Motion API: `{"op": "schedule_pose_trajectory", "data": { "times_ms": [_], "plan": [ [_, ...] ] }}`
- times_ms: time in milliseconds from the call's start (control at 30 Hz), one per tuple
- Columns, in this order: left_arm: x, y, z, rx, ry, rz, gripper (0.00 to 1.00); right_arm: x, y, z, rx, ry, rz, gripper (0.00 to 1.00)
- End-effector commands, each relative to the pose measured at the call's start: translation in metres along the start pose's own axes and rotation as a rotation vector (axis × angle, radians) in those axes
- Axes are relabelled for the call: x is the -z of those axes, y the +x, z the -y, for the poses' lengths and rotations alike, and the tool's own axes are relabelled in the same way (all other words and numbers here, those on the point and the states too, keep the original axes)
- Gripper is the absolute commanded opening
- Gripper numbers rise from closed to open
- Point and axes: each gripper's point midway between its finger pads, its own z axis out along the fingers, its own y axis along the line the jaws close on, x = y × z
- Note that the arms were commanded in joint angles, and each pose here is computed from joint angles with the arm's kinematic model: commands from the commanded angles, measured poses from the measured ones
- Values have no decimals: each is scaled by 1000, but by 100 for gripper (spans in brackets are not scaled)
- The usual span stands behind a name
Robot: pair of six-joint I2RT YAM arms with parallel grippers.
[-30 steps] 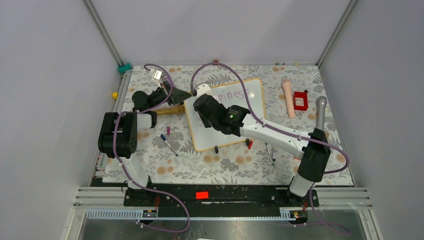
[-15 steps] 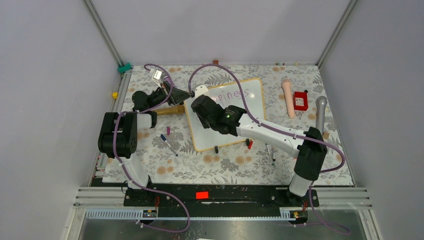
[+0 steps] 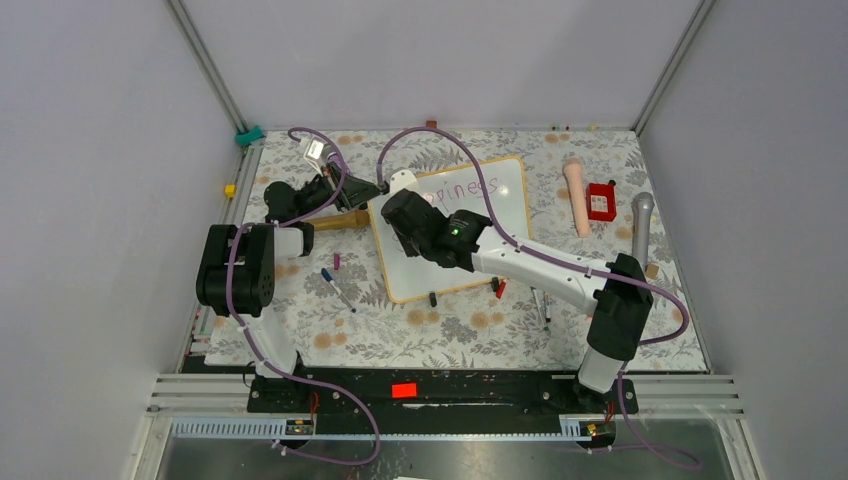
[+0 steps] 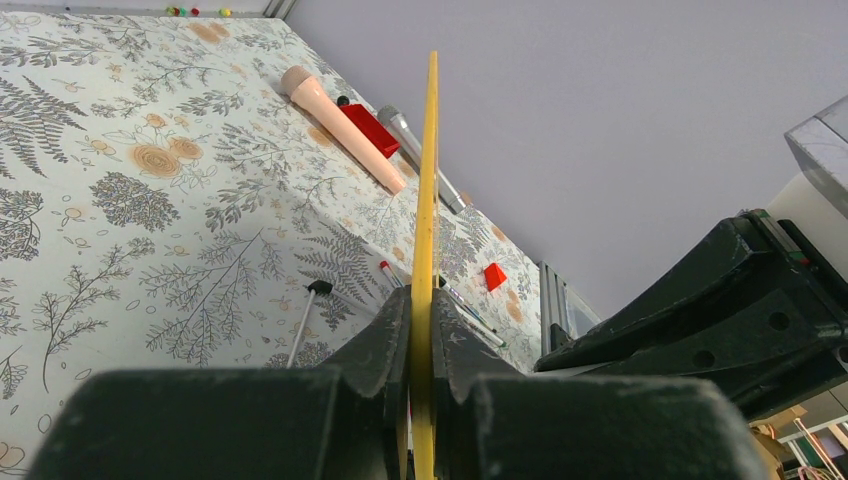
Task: Write a sentence on the whiteboard
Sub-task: Write a sentence with the whiteboard marker.
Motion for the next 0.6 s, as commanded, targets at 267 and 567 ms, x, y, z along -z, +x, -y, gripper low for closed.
{"op": "schedule_pose_trajectory", "data": {
  "times_ms": [267,567],
  "plan": [
    [-2,0,22,-101,63,-24,0,3,19,1,-17,-8,-56,0],
    [-2,0,22,-101,63,-25,0,2,8,3,-11,14,-31,0]
  ]
}}
